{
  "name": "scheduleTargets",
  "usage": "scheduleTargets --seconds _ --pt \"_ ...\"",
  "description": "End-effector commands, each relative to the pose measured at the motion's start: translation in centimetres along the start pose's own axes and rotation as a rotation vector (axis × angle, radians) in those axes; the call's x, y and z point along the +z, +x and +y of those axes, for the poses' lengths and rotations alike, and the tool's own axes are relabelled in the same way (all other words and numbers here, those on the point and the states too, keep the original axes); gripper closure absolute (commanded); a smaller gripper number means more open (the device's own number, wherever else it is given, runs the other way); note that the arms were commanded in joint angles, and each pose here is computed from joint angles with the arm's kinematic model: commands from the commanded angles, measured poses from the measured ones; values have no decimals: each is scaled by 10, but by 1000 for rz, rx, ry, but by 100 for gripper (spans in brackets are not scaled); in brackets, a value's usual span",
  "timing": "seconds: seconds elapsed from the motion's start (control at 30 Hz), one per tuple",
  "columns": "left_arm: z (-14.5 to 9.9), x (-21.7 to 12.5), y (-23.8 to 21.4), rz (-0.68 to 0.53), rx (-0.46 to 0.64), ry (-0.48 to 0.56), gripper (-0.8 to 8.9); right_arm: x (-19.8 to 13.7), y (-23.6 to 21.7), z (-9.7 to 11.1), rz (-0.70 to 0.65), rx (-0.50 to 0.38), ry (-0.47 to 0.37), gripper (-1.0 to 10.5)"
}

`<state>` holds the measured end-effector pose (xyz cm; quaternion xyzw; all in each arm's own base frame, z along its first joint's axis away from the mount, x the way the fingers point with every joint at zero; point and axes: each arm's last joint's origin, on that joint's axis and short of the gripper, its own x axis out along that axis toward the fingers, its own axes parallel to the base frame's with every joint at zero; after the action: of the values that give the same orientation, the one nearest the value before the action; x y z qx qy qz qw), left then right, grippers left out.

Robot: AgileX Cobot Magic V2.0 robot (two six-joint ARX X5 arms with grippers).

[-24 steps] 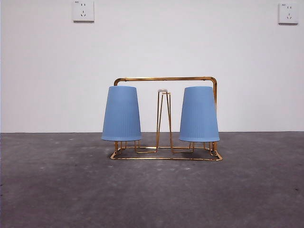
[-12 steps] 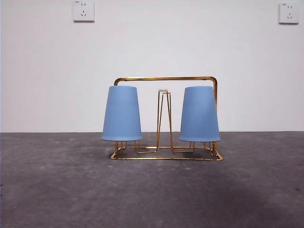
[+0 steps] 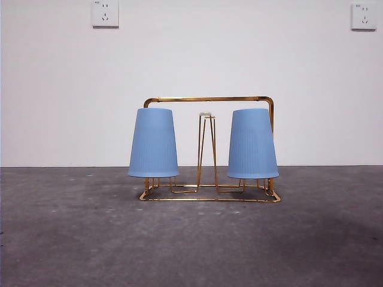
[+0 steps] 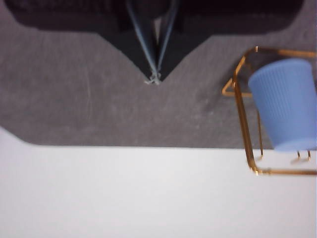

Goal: Pick up cup 1,put cup 1 in the cup rack,pick up cup 2,put cup 2 in the cup rack

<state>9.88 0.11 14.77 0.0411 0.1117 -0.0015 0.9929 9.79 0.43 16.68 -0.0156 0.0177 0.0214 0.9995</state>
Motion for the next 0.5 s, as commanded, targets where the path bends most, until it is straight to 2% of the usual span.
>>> scheduleTargets --seconds 0.03,0.2,0.5 --pt "0 -3 1 6 3 -6 817 -9 -1 0 57 -18 26 945" --pt "0 -3 1 7 3 -6 817 -17 -2 -1 150 -30 23 945" --pt "0 -3 1 7 3 -5 817 -17 -2 0 143 -30 35 945"
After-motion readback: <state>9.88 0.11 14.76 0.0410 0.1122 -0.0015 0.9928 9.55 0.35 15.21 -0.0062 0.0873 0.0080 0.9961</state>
